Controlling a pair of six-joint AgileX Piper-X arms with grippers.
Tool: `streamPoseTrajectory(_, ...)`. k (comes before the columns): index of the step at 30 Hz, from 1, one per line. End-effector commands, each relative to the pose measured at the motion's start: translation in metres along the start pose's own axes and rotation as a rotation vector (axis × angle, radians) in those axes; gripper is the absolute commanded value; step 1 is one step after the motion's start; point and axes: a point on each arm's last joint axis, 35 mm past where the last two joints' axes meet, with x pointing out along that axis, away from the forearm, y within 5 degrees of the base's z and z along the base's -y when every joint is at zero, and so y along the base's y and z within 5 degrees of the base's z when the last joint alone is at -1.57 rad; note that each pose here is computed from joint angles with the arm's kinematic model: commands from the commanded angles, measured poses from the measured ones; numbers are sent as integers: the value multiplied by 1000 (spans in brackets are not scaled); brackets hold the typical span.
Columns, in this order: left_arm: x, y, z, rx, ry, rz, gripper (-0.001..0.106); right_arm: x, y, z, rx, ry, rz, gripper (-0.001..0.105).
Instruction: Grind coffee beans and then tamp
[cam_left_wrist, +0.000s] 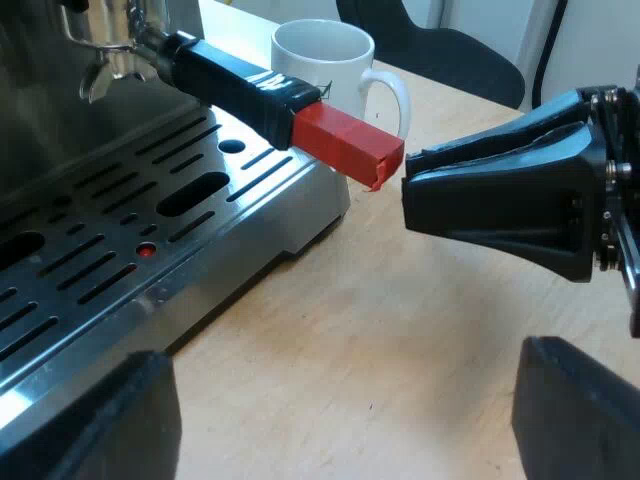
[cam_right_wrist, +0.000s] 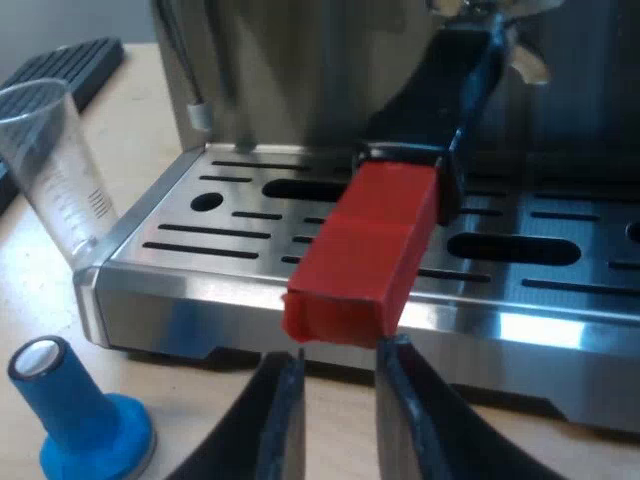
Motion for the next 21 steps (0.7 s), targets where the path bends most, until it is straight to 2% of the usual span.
streamPoseTrajectory(1,0,-2,3,4,-12,-23,69,3,1,-3,76,-2,-62,21)
streamPoseTrajectory(11,0,-2,3,4,-12,-23,69,4,1,1,113,-36,-82,21)
streamPoseTrajectory(18,0,-2,3,4,-12,-23,69,4,-1,1,112,-39,-124,21)
streamPoseTrajectory(21,0,-2,3,2,-12,-23,69,4,-2,1,89,-39,-145,21)
